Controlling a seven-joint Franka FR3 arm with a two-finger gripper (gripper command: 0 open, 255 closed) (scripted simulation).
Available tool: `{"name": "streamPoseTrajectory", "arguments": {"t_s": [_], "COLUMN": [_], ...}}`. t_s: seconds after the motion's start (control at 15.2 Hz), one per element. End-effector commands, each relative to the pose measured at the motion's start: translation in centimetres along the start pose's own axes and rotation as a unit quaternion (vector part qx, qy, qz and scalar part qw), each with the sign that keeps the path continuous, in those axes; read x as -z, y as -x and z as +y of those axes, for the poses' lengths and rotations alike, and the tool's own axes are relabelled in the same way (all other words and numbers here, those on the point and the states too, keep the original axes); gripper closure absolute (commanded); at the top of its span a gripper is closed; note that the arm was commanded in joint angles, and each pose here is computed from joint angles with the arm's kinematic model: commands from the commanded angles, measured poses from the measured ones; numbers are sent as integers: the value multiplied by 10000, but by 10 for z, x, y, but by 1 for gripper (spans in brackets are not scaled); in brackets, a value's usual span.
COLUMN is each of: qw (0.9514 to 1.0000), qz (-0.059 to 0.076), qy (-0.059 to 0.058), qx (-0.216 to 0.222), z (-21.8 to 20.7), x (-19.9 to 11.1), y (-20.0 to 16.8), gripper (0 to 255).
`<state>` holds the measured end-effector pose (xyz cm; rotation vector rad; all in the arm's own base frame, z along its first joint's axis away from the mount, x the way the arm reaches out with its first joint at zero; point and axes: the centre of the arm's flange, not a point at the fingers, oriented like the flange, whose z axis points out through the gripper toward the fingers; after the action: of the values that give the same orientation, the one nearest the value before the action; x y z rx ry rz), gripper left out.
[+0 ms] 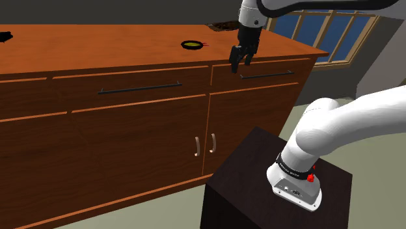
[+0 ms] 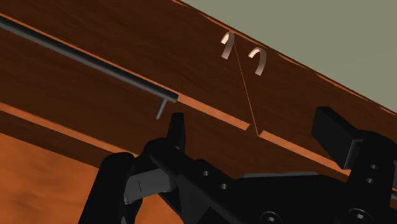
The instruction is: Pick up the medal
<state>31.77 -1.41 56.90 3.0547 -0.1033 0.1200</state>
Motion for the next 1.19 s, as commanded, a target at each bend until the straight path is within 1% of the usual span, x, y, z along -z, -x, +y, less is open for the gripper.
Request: {"name": "streamPoseTrajectory", "arguments": {"t_s": [0.0,0.13,0.26,0.4,0.53,0.66,0.79,0.92,1.12], "qw": [10000,9992,9968,9929,9874,9803,9717,9615,9434], "qz": [0,-215,-429,-643,-856,-1067,-1277,-1485,-1792], "qy": [0,28,56,84,112,139,167,194,234], "qx": [0,333,666,998,1328,1656,1982,2304,2781], "z": [0,14,27,37,45,52,56,59,58], "x": [0,8,16,22,27,31,33,34,33], "y": [0,-26,-54,-83,-112,-142,-173,-204,-251], "gripper": [0,0,0,0,0,0,0,0,0]}}
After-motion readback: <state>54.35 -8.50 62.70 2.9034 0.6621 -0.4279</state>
